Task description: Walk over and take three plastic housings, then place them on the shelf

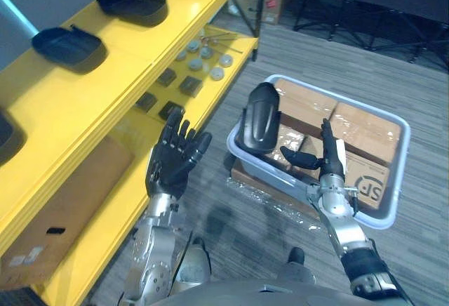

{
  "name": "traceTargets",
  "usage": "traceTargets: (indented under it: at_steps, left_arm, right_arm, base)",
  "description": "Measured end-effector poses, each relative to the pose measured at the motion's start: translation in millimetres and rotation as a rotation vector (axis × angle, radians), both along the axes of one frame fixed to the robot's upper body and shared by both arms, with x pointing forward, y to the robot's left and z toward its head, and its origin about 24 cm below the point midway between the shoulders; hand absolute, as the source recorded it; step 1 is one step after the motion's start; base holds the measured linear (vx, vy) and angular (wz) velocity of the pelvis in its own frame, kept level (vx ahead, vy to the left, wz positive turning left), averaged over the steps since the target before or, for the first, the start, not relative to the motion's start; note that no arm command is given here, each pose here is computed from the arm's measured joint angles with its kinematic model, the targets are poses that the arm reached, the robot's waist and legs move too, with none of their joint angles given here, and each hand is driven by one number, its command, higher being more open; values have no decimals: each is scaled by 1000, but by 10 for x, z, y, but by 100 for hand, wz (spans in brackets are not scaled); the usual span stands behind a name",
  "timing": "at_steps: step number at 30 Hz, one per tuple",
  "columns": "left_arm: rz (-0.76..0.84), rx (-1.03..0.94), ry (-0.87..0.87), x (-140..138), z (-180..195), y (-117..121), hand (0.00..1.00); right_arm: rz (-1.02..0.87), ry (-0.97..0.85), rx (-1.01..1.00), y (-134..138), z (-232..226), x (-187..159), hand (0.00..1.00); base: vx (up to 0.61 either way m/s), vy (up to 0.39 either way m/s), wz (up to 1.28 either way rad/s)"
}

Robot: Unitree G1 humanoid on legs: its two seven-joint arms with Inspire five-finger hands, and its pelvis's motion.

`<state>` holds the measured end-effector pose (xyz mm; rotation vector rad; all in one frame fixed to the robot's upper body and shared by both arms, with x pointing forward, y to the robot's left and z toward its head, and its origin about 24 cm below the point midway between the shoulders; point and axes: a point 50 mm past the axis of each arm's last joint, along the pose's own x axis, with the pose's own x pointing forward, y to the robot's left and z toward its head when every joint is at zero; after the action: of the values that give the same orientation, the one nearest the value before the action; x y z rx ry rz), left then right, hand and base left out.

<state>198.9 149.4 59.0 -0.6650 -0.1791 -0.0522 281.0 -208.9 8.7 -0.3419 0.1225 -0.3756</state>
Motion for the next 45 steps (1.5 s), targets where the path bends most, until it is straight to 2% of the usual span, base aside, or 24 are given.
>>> traceTargets:
  at_steps: [2, 5, 9, 13, 20, 21, 25, 28, 31, 33, 37, 45]
  left_arm:
    - [-6, 1, -51, 78, 106, -9, 100]
    - [-22, 9, -81, 119, 172, -25, 100]
    - [-28, 20, -72, 108, 156, -11, 100]
    - [-45, 29, -69, 98, 144, -21, 100]
    - [-128, 28, -20, 153, 14, -212, 100]
    - [-132, 29, -9, 155, -11, -222, 100]
    - [-161, 27, -11, 188, -4, -298, 100]
    - [-165, 30, -18, 219, 11, -309, 100]
    - [-165, 38, 4, 219, -44, -301, 100]
    - [-171, 39, 18, 211, -76, -312, 100]
    - [-200, 36, 19, 188, -89, -367, 100]
    - [-203, 19, 21, 78, -53, -348, 100]
  right_arm:
    - [-85, -103, 3, -48, 304, 321, 100]
    - [-170, -235, -8, -163, 748, 619, 100]
    - [-236, -345, -35, -309, 1176, 796, 100]
    - [-261, -325, -48, -402, 1240, 849, 100]
    - [-256, -92, -95, -639, 1172, 972, 100]
    - [-248, -85, -115, -640, 1197, 991, 0]
    - [-274, -33, -147, -756, 1330, 1039, 0]
    - [-292, 21, -273, -941, 1445, 1013, 0]
    - [-234, 120, -394, -1042, 1472, 996, 0]
    - [-219, 138, -407, -1023, 1454, 1003, 0]
    - [-271, 194, -566, -1023, 1504, 1005, 0]
    - [-283, 187, -520, -931, 1324, 968, 0]
  base:
    - [-165, 8, 34]
    - [-169, 37, 4]
    - [-44, 16, 23]
    - [16, 5, 8]
    - [-37, 8, 2]
    - [-43, -8, 2]
    - [-40, -16, 9]
    - [-43, -4, 12]
    - [-45, -24, 3]
    - [-47, -35, 2]
    - [-47, -24, 8]
    - [-1, -13, -5]
